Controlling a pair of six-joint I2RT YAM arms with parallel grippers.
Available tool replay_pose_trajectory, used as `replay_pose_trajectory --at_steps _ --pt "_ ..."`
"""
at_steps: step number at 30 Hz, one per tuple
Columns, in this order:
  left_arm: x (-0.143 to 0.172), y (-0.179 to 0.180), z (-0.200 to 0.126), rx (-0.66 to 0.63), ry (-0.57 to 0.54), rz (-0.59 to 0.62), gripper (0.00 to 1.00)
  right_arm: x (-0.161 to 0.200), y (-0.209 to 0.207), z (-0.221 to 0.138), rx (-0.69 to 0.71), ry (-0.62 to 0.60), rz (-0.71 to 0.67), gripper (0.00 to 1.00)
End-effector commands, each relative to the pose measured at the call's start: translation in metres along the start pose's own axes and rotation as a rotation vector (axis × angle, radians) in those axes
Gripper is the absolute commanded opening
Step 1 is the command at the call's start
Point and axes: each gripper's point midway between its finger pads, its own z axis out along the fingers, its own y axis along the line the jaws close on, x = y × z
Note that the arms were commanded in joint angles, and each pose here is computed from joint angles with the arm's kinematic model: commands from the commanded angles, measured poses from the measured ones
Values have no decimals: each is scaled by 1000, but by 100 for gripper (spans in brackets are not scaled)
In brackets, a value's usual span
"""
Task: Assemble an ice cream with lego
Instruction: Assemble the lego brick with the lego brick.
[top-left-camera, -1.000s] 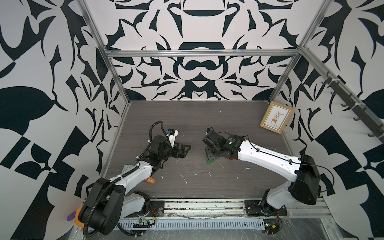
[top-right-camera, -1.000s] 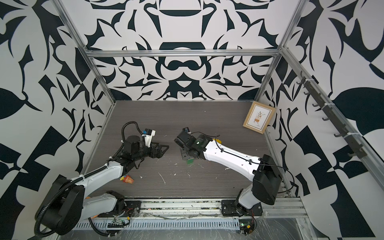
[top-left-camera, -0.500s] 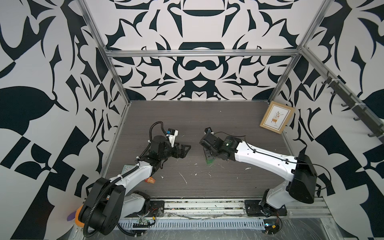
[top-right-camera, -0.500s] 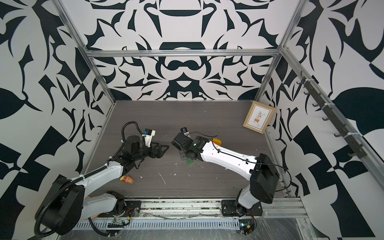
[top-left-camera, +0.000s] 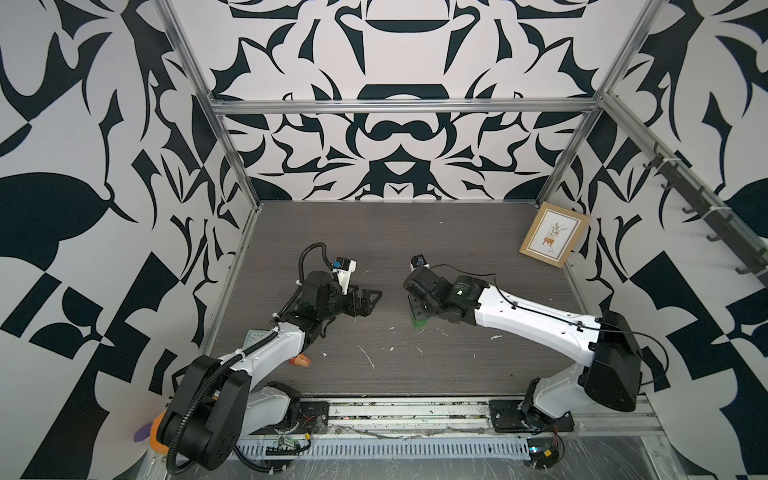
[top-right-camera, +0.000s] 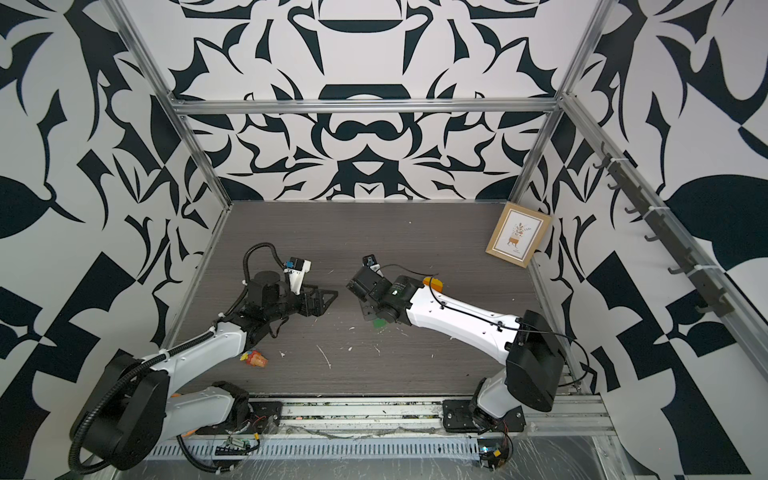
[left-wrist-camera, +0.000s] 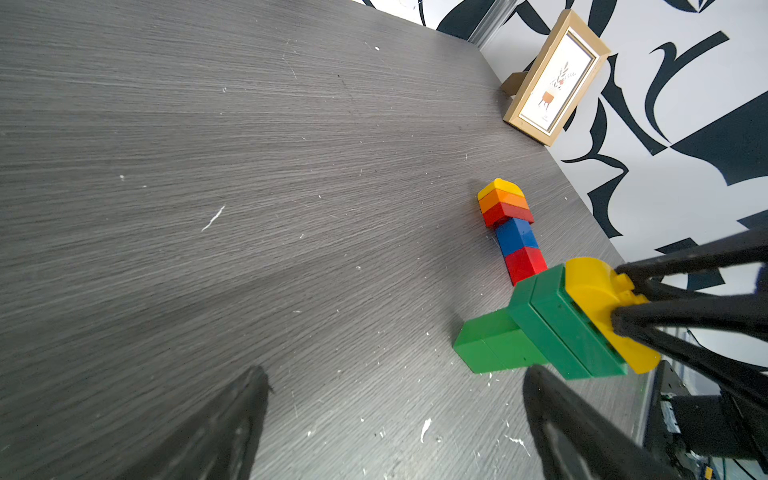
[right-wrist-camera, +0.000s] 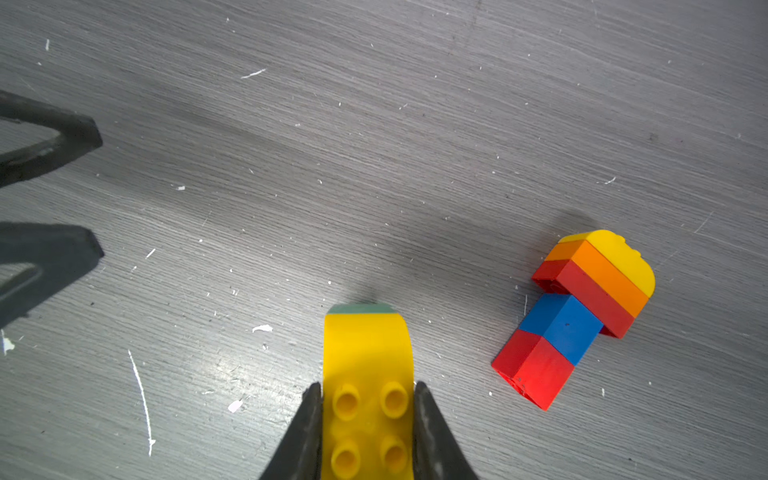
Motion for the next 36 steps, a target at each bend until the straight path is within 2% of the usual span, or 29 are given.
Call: replay_pose_trajectory --at_steps 1,4,13,23,30,36 --pt "5 -1 0 5 14 -3 99 25 -4 9 25 120 -42 8" --pt "5 -1 -1 5 13 -2 99 21 -7 8 57 120 -54 8" --pt "4 -1 -1 5 11 -1 99 -8 3 -2 31 48 -57 10" --pt "3 -2 -2 7 9 0 99 -15 4 -13 4 14 -28 9" --pt "4 -1 -1 5 12 0 99 4 -1 -1 28 60 -47 9" --pt "4 -1 -2 3 12 0 99 31 -20 9 130 131 -106 7"
